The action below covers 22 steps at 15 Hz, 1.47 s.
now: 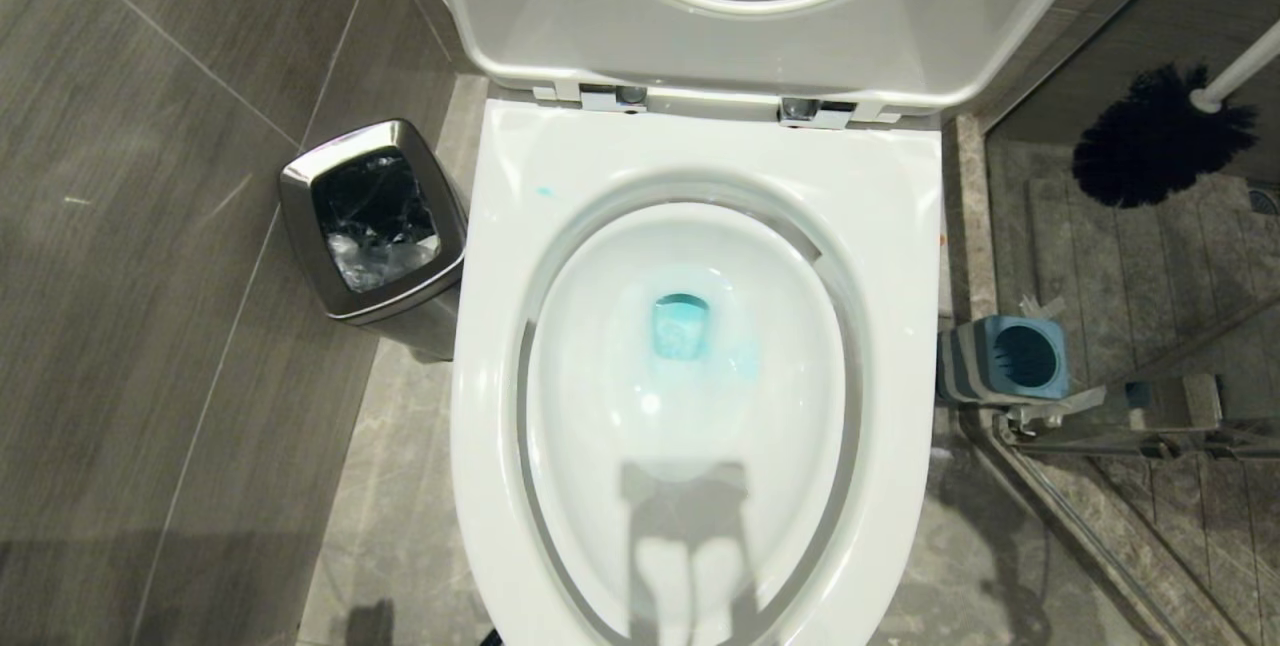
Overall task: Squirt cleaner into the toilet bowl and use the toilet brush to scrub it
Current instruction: Scrub the toilet bowl
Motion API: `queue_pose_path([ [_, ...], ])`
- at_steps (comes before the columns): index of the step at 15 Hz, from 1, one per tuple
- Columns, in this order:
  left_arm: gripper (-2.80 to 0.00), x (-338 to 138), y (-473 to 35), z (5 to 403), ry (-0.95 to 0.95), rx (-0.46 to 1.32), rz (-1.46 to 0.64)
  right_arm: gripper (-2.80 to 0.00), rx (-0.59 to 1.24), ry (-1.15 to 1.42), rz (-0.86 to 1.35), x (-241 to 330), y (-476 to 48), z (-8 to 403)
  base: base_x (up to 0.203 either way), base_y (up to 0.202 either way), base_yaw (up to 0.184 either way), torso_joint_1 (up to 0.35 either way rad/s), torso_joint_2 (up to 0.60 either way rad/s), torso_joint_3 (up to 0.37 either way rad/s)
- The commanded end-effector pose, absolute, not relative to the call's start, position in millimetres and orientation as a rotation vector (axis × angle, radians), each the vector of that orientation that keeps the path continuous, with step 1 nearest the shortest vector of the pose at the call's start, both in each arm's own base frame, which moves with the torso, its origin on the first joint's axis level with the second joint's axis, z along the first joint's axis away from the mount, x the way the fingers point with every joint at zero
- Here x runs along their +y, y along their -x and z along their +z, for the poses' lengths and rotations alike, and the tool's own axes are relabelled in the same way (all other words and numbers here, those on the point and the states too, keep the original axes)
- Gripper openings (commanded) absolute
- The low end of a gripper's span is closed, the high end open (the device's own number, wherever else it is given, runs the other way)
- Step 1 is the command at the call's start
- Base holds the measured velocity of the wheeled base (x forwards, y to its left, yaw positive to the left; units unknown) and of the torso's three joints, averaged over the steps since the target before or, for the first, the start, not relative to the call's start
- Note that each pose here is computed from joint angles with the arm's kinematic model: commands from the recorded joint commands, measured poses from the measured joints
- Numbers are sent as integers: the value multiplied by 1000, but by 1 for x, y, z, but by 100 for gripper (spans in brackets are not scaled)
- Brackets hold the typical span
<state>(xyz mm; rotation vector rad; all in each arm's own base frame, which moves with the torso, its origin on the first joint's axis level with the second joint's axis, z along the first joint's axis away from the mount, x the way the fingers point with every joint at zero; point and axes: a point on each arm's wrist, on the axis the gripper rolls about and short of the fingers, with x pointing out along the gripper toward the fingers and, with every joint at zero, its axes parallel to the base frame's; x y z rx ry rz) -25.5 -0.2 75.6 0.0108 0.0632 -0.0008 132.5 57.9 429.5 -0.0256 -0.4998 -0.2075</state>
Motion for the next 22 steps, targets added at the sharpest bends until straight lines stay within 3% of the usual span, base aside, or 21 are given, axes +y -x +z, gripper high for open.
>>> queue_pose_path([
  [1, -280, 0, 26, 76, -10, 63, 0, -280, -472, -26, -118, 64, -122, 435, 0, 0, 0, 0, 0, 0],
  [7, -280, 0, 26, 76, -10, 63, 0, -280, -405, -81, 203, 117, -113, 452, 0, 0, 0, 0, 0, 0],
  [17, -280, 0, 26, 76, -10, 63, 0, -280, -367, -141, 424, 210, -132, 457, 0, 0, 0, 0, 0, 0],
  [22, -280, 0, 26, 76, -10, 63, 0, -280, -312, -130, 533, 213, -77, 453, 0, 0, 0, 0, 0, 0],
])
